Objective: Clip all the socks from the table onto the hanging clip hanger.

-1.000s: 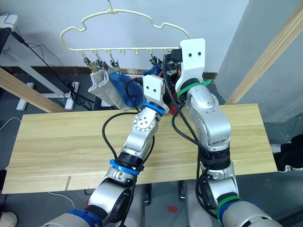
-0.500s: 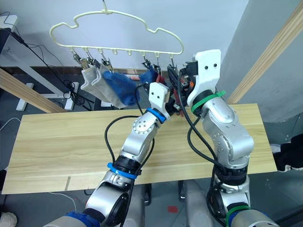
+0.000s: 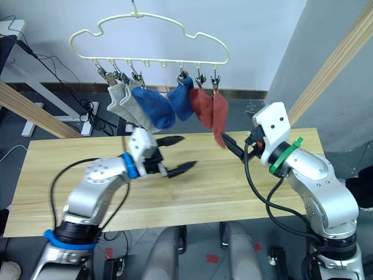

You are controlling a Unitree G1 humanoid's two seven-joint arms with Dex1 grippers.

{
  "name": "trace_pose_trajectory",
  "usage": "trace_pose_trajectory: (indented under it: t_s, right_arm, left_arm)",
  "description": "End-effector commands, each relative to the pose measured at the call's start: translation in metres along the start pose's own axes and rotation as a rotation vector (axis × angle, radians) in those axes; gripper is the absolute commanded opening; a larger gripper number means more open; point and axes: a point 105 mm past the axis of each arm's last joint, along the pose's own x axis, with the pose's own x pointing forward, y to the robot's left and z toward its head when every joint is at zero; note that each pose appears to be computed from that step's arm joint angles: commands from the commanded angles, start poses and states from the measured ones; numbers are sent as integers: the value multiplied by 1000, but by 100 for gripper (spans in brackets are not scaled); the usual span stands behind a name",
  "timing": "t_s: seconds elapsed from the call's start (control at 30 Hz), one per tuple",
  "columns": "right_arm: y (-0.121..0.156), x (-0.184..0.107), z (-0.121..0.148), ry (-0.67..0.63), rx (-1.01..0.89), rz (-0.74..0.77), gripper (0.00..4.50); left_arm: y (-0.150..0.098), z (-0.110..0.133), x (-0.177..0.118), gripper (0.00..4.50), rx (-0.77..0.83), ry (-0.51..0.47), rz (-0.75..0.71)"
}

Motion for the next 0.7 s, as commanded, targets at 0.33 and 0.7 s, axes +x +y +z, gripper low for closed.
trace_pose_trajectory:
  t_s: [0.33, 0.7]
  right_arm:
    - [-24, -30, 9, -24, -181, 115, 449]
    - [-38, -31, 8, -16, -183, 130, 449]
  left_arm:
    - [65, -1, -95, 450, 133, 259, 277]
    - [85, 10, -102, 450, 110, 197, 346]
